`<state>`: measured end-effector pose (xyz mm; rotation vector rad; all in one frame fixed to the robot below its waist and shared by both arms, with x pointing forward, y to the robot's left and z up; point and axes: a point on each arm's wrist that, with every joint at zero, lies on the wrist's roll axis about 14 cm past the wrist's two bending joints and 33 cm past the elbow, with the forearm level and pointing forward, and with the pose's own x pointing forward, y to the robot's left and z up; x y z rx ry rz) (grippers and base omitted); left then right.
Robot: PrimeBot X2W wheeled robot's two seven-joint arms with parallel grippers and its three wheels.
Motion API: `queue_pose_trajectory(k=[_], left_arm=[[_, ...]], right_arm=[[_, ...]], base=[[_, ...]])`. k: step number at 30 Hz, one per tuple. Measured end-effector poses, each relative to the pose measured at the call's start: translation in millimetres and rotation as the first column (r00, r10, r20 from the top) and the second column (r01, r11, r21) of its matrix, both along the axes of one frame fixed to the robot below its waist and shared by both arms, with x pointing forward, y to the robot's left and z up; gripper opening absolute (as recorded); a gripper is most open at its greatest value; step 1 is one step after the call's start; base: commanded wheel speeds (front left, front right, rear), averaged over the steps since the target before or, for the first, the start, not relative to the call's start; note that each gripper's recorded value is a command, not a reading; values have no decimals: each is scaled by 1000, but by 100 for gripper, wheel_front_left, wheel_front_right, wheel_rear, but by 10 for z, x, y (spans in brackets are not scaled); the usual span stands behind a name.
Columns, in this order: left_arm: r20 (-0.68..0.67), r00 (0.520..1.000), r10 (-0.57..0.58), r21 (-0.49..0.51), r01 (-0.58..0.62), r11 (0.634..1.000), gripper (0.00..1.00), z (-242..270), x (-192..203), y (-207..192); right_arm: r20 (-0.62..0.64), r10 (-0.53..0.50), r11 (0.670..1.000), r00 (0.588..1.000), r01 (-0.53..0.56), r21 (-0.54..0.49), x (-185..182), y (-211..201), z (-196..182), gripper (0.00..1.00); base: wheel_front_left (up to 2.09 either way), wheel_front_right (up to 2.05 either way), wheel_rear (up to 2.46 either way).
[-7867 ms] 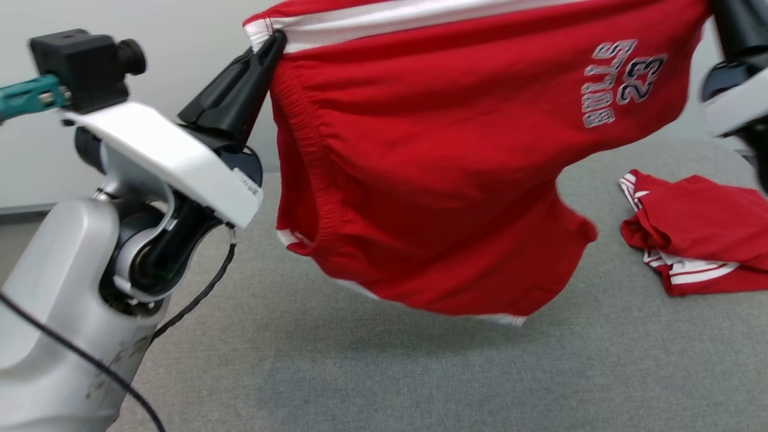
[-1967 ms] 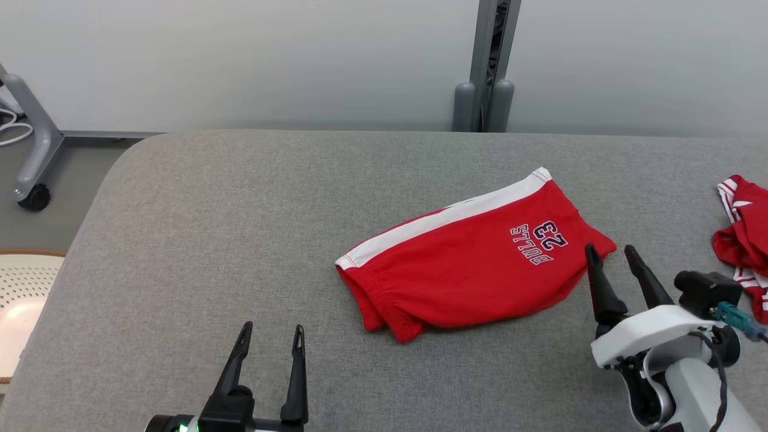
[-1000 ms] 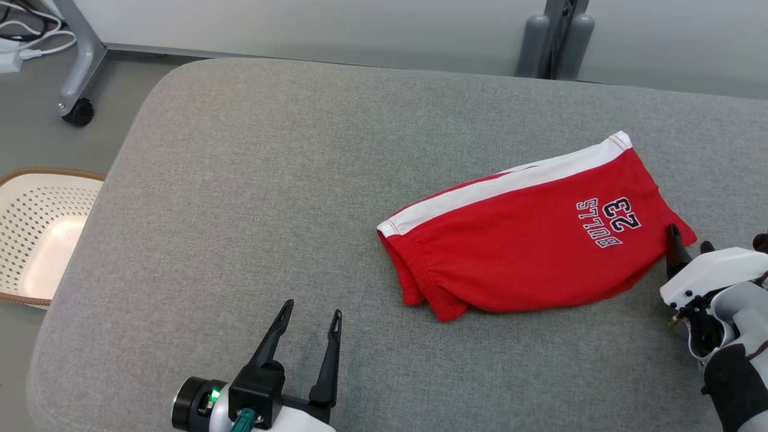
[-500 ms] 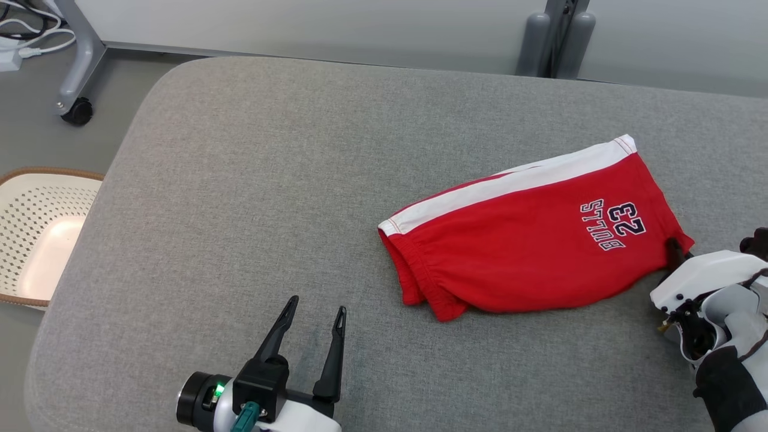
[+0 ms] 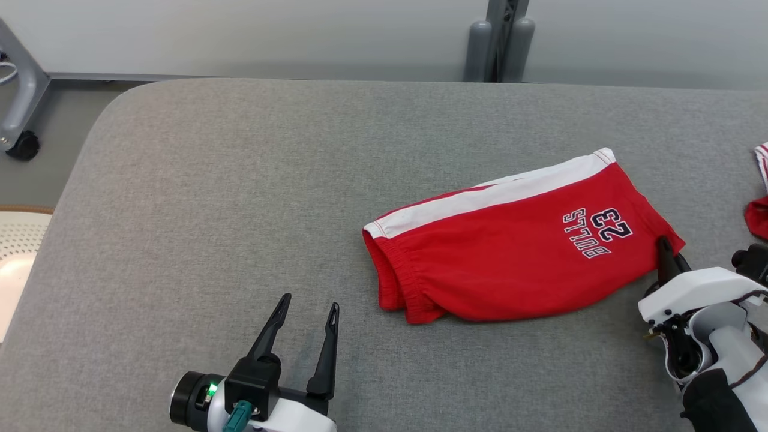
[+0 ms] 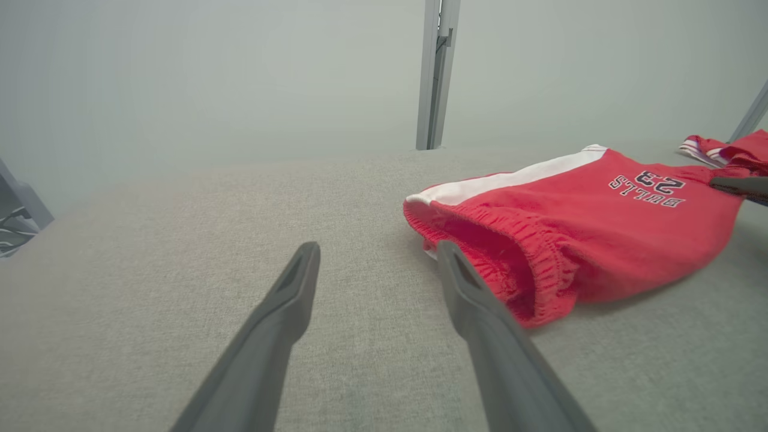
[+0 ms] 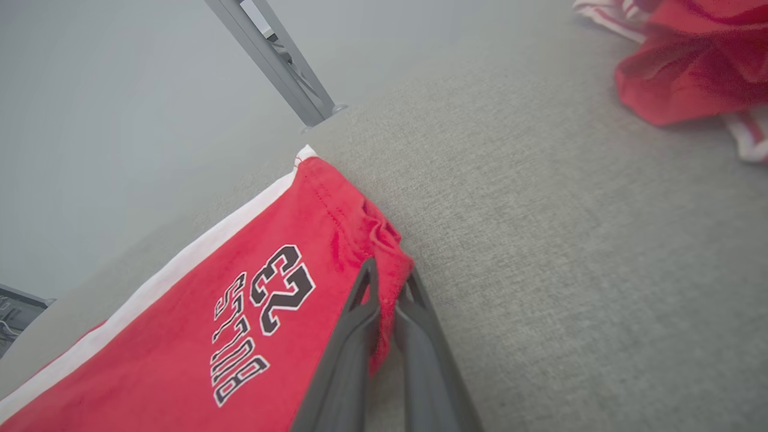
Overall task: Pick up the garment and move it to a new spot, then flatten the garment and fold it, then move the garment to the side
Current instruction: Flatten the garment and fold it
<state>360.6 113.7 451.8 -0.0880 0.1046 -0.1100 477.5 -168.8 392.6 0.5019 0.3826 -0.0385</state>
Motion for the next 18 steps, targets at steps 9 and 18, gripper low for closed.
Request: queue_pose_trajectory(k=[9,18], left_arm=[[10,998,-63,-10,63,998,100,21,31,-196],[34,994,-102,-19,102,995,100,98,29,-329]], right_arm=[[21,-96,995,995,96,-3,-362,-446,-23,0],[-9,-132,991,991,131,-21,-689,-614,-117,0]], base=[[0,0,0],[0,0,0]])
